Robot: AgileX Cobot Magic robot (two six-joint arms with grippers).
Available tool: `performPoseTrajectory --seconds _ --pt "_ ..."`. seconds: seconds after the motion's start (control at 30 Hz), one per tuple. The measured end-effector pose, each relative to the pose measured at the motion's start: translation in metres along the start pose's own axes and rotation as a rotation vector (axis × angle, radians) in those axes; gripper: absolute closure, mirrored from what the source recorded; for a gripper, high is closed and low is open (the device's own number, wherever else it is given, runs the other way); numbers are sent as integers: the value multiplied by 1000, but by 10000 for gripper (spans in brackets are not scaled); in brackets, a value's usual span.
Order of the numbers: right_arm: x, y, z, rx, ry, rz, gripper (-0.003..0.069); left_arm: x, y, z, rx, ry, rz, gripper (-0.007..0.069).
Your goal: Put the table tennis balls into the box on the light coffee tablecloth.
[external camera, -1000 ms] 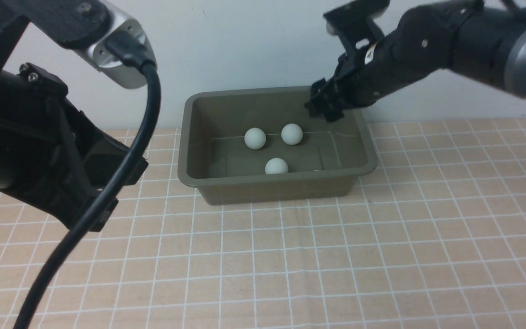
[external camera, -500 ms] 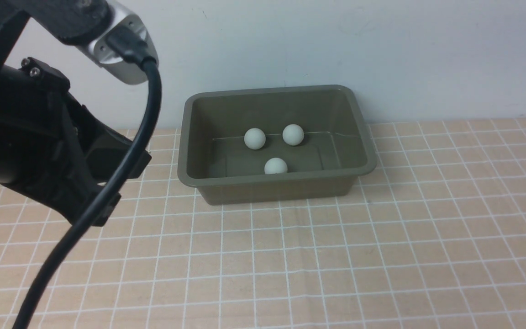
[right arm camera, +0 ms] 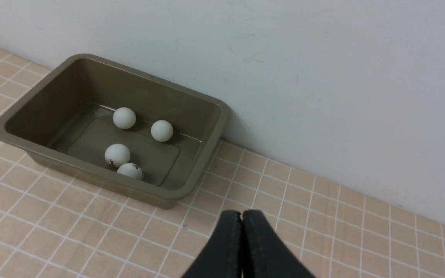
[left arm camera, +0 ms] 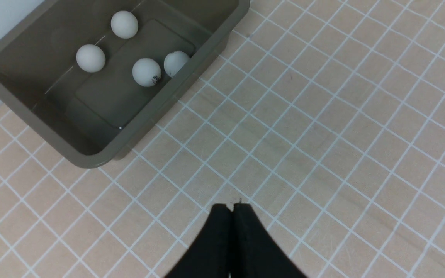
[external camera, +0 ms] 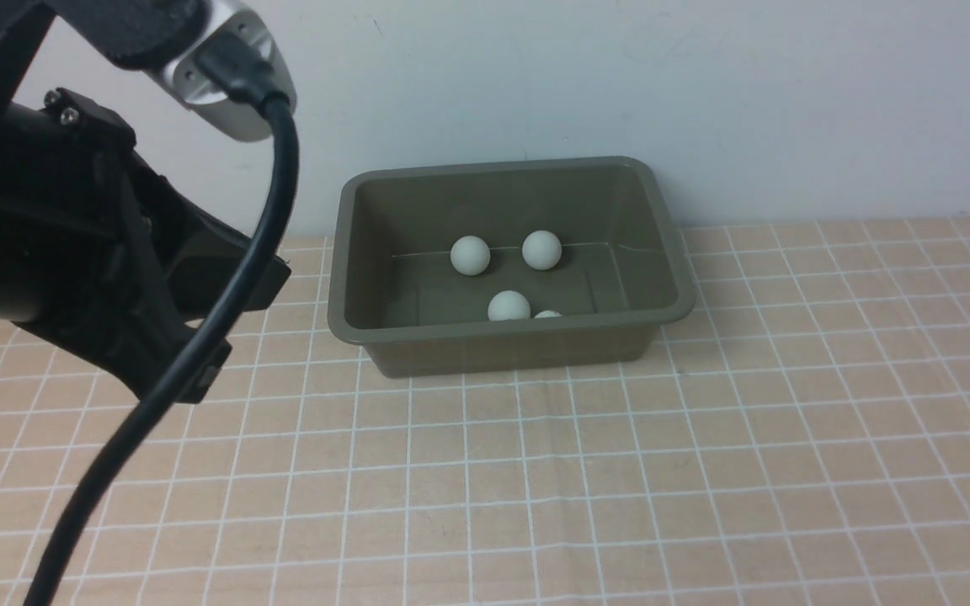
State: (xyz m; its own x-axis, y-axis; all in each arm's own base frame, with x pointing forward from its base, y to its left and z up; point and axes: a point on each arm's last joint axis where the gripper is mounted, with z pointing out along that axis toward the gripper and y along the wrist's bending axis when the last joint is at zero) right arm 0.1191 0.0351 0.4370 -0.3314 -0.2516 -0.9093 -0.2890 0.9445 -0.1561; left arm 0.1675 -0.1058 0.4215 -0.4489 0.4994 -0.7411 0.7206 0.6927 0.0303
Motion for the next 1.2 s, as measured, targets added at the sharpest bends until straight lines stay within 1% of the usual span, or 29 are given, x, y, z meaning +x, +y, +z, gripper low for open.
performPoseTrajectory --seconds 0.07,0.1,0.2,0.23,0.33,0.53,0.77,0.97,1.2 --pt "36 3 -3 3 -39 17 676 0 -1 0 7 -4 -2 694" --pt "43 5 0 0 -28 16 676 0 -1 0 8 -4 -3 694" --pt "92 12 -4 -19 -115 29 676 -1 -1 0 12 -10 10 694" --pt "95 12 -4 -20 -119 29 676 -1 -1 0 12 -10 10 694" --pt "134 18 -3 -32 -176 29 676 -1 -1 0 13 -10 11 694" --pt "176 24 4 -39 -187 22 676 -1 -1 0 13 -10 13 694" --pt "179 26 7 -41 -280 -3 676 -1 -1 0 15 -12 12 694" --pt "180 26 7 -39 -276 -7 676 -1 -2 0 17 -13 10 694" --pt "181 26 7 -38 -264 -7 676 -3 -6 0 61 -34 6 694"
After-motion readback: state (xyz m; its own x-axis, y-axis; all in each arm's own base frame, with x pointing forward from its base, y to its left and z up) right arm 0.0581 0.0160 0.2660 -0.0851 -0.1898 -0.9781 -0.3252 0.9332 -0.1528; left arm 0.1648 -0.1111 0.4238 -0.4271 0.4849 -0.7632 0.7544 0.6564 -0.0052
